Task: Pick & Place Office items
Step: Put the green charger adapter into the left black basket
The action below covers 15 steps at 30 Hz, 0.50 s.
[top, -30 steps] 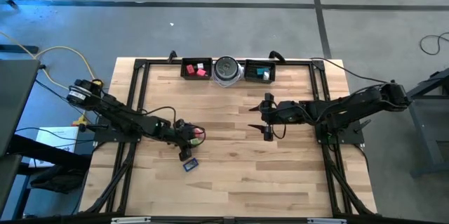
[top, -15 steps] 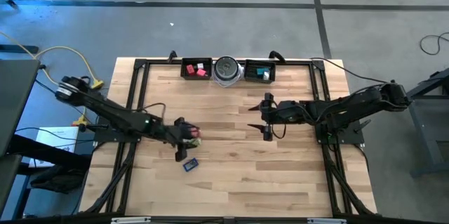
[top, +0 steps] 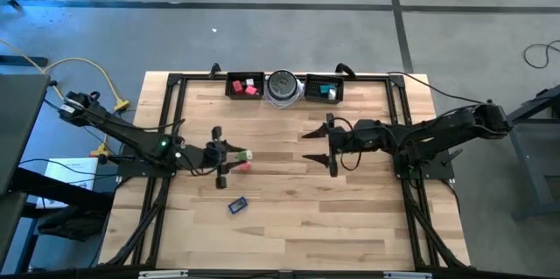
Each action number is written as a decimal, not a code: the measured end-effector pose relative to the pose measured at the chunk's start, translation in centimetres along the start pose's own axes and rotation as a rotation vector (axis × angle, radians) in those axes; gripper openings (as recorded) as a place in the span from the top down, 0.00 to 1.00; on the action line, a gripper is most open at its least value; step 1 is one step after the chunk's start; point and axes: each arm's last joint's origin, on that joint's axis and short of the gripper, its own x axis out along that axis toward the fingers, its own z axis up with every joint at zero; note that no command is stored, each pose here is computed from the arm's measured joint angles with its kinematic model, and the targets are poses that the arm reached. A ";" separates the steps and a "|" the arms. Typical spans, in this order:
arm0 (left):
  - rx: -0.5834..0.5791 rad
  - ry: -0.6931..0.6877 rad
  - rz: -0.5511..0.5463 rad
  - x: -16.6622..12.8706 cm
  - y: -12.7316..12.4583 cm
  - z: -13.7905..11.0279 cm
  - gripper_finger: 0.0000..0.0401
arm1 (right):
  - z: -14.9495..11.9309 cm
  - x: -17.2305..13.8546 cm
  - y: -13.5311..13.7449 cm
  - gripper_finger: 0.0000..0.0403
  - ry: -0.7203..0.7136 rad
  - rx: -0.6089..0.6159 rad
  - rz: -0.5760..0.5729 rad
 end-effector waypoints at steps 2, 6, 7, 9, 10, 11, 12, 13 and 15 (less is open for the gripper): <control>0.075 0.000 0.050 0.4 -0.2 0.6 0.68 | 0.0 0.1 -0.5 0.33 -0.011 0.040 -0.018; 0.221 0.019 0.168 1.7 -0.5 1.8 0.68 | -0.6 0.7 -1.7 0.33 0.005 0.129 -0.046; 0.258 0.033 0.195 2.1 -0.6 2.1 0.68 | -0.7 0.9 -1.9 0.33 0.004 0.151 -0.044; 0.313 0.052 0.246 3.0 -0.8 2.6 0.68 | -0.8 1.4 -2.2 0.33 -0.018 0.194 -0.029; 0.344 0.070 0.268 3.5 -0.8 2.6 0.68 | -0.9 1.6 -2.5 0.33 -0.028 0.213 -0.025; 0.368 0.082 0.285 4.0 -0.9 2.8 0.68 | -1.0 1.8 -2.6 0.33 -0.039 0.228 -0.020; 0.383 0.087 0.296 4.4 -0.9 3.0 0.68 | -1.1 2.0 -2.7 0.33 -0.045 0.245 -0.018; 0.401 0.102 0.309 4.9 -0.9 3.0 0.68 | -1.2 2.3 -2.8 0.33 -0.050 0.258 -0.021; 0.432 0.125 0.328 5.7 -0.9 3.2 0.68 | -1.0 2.8 -2.9 0.33 -0.061 0.273 -0.026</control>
